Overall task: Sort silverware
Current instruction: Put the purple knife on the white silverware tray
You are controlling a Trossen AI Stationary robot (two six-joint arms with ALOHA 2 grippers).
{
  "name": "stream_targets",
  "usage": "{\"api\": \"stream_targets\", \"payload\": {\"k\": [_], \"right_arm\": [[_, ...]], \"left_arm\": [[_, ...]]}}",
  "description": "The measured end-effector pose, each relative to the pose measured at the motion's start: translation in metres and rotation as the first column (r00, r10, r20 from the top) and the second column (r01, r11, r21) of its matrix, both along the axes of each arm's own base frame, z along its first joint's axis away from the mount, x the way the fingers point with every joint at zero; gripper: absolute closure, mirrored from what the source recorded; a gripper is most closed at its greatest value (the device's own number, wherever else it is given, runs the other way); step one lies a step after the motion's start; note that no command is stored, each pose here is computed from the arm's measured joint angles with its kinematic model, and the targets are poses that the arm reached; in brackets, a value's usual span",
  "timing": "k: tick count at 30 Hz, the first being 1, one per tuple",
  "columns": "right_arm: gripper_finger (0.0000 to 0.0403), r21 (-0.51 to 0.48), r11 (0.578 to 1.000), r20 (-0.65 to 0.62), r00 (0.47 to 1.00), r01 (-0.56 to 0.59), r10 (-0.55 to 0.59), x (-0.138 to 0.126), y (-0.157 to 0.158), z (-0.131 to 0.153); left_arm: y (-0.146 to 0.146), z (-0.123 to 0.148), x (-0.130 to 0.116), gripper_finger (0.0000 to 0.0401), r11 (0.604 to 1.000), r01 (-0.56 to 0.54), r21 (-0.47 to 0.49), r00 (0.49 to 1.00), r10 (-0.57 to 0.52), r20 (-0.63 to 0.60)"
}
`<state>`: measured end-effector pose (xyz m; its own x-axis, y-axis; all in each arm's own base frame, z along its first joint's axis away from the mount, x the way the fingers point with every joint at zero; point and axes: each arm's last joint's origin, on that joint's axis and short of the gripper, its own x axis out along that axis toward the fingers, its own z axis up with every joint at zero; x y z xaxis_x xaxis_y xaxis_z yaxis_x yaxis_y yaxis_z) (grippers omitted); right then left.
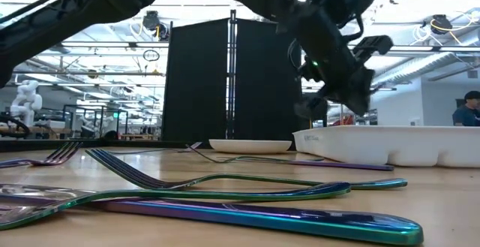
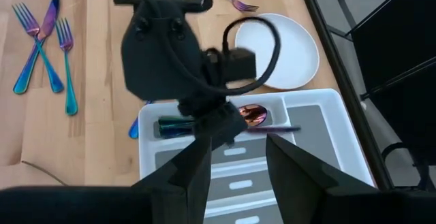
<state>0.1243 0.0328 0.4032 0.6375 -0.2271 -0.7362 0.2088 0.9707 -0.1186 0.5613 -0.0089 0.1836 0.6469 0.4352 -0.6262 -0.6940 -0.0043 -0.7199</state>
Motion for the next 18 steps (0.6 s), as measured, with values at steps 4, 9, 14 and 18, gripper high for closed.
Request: {"api": "stream_targets", "payload": {"k": [4,9,14,18], "right_arm": [[0.0271,-0.012,1.000,0.002,1.000,-0.010,0.010,0.001,0.000,0.000],[0.0271,-0.042,0.999,0.032,0.999,-0.006,0.008,0.003,0.000,0.002],[0.0271,-0.053,0.999,0.044,0.999,-0.007,0.010,0.004,0.000,0.003],[0.0271,-0.051,0.999,0.046,0.999,-0.006,0.008,0.004,0.000,0.003]], "left_arm": [[0.002,0.013,-0.006,0.0374,0.999,0.024,0.024,0.999,-0.023,-0.042],[0.003,0.012,-0.006,0.0374,0.998,0.063,-0.017,0.997,-0.063,-0.051],[0.004,0.008,-0.004,0.0374,0.996,0.078,-0.039,0.996,-0.080,-0.043],[0.011,0.009,-0.004,0.0374,0.995,0.084,-0.058,0.996,-0.086,-0.036]]}}
